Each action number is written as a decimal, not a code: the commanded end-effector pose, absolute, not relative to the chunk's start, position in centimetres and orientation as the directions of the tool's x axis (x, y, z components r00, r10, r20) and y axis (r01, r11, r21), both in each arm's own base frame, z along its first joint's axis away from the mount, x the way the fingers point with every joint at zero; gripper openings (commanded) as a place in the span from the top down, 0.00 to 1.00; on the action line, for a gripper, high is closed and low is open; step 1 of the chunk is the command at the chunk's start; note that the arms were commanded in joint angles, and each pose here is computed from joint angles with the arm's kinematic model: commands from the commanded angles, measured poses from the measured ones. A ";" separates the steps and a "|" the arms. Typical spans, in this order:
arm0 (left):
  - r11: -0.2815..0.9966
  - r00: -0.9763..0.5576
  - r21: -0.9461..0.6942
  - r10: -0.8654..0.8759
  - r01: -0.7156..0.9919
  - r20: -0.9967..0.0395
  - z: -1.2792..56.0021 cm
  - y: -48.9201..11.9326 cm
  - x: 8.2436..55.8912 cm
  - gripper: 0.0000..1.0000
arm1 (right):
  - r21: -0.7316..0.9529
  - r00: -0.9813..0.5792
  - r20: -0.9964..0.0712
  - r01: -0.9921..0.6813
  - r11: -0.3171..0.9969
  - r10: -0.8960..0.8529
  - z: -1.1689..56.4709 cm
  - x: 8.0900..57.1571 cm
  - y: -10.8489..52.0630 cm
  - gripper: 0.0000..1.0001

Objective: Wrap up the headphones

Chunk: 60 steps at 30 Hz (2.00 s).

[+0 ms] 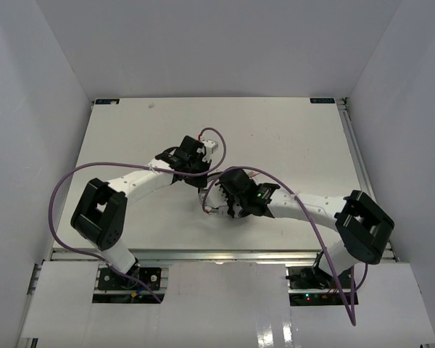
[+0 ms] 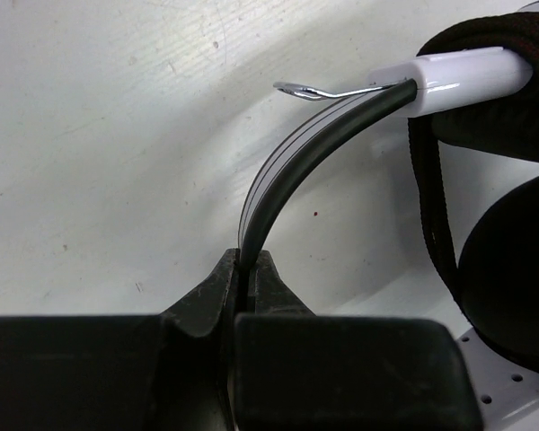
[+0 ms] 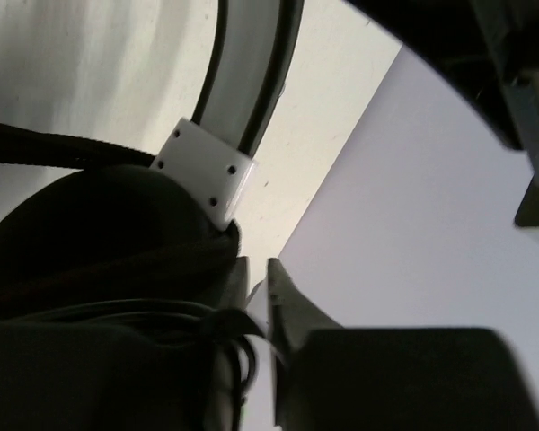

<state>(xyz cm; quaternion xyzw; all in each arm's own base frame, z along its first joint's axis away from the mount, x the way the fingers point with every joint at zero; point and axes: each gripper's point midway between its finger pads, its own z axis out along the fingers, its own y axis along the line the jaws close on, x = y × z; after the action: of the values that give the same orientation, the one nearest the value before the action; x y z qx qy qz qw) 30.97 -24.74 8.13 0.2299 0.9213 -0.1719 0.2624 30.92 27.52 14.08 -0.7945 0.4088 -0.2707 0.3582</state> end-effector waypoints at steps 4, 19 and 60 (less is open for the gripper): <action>0.833 -0.745 -0.280 0.215 0.477 -0.632 11.2 -24.3 31.2 1.00 | -0.810 0.578 0.135 -0.404 -0.426 -0.805 15.2 32.0 31.9 0.59; 0.822 -0.815 -0.362 0.196 0.440 -0.546 8.6 -22.7 30.6 1.00 | -0.809 0.596 0.113 -0.409 -0.422 -0.795 17.9 32.9 31.2 0.14; 0.733 -0.816 -0.420 0.321 0.535 -0.481 7.9 -23.7 28.4 1.00 | -0.492 0.814 -0.211 -0.567 -0.660 -0.542 16.1 28.1 31.8 0.04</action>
<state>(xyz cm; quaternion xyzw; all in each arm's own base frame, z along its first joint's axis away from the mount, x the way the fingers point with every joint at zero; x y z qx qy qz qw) 28.60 -21.86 5.98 0.2200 0.9307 -0.2257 0.1855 29.56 31.39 15.89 -0.9076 0.3055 -0.0399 0.2851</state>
